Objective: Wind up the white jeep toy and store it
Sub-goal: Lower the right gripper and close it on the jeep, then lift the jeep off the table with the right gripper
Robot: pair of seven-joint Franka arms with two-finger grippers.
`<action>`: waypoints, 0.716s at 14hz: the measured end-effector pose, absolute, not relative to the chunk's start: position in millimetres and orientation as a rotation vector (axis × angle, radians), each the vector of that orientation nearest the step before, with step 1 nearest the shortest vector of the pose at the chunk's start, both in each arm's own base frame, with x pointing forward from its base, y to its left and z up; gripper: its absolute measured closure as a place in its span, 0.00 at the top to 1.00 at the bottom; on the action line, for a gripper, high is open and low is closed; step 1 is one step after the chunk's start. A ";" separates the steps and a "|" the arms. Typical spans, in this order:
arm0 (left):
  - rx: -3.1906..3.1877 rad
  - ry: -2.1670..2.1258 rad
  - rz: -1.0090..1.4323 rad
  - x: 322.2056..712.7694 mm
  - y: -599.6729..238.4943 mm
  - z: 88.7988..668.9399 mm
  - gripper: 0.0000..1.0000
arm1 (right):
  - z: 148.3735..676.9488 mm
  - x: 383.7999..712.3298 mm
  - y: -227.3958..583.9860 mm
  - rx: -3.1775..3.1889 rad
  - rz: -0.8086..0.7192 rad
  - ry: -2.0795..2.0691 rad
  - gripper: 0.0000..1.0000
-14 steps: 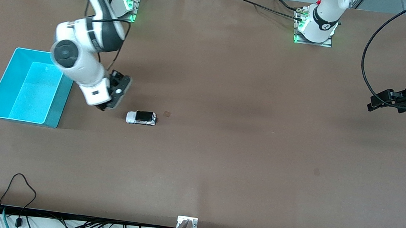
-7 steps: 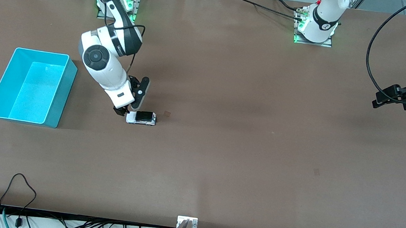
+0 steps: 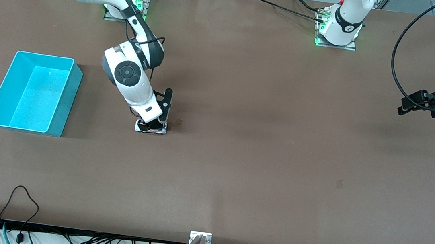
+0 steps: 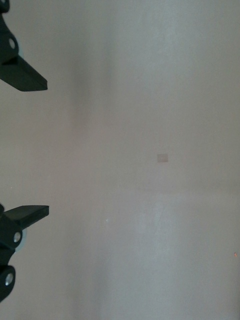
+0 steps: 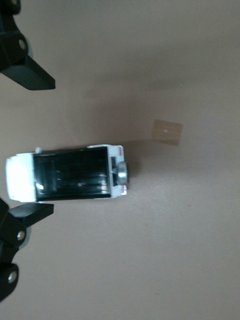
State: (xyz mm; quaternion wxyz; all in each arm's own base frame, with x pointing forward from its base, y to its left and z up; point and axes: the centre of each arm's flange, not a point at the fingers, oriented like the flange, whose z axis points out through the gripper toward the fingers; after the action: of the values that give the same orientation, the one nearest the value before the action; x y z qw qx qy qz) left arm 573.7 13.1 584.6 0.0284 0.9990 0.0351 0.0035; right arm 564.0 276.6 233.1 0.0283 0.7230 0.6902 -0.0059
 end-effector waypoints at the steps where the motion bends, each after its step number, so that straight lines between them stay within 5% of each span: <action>1: 3.083 0.108 0.010 573.7 13.1 584.6 1.00 | 229.7 564.6 278.6 2.226 -0.006 2.136 1.00; 8: 3.083 0.120 0.002 573.1 17.3 583.9 1.00 | 204.3 569.8 276.3 2.214 0.040 2.144 1.00; 10: 3.083 0.123 0.002 573.0 18.7 583.9 1.00 | 192.8 570.1 273.4 2.217 0.031 2.146 0.92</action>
State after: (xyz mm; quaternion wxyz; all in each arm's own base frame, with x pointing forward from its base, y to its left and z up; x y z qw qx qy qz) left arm 573.0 18.7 583.9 0.0283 0.9988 0.0400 0.0006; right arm 570.1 273.4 192.8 0.0281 0.7181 0.6953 0.0099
